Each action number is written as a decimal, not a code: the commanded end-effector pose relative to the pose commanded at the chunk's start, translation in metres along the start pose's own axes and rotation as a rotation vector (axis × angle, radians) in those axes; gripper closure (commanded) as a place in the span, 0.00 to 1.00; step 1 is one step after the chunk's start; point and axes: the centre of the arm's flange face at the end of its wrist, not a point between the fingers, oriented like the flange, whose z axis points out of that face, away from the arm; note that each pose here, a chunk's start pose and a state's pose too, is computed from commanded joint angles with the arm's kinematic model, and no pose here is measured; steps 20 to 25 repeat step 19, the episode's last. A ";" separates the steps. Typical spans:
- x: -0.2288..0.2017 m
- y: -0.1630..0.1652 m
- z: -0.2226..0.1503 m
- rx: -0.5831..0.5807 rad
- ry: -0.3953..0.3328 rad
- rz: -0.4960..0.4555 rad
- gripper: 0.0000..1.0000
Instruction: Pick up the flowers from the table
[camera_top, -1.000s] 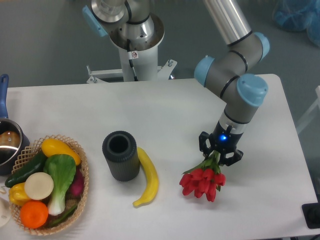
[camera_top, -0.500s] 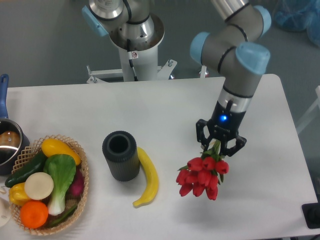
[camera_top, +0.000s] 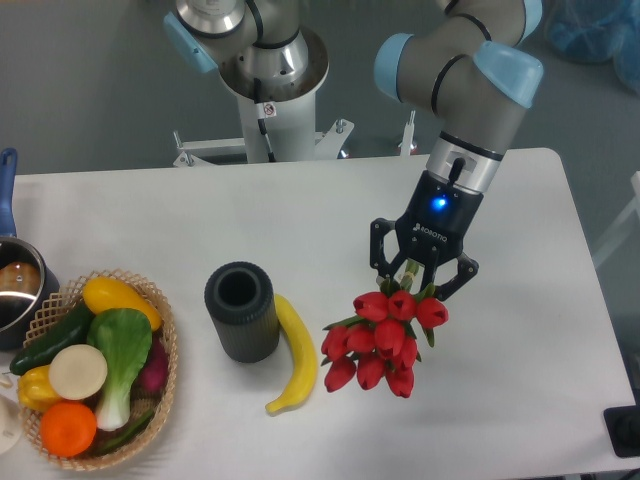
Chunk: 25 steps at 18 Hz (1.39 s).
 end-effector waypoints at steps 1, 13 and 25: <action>-0.001 0.000 -0.001 0.000 -0.001 -0.001 0.55; -0.002 -0.002 -0.006 0.013 -0.005 -0.001 0.55; -0.002 -0.005 -0.007 0.016 -0.008 -0.008 0.55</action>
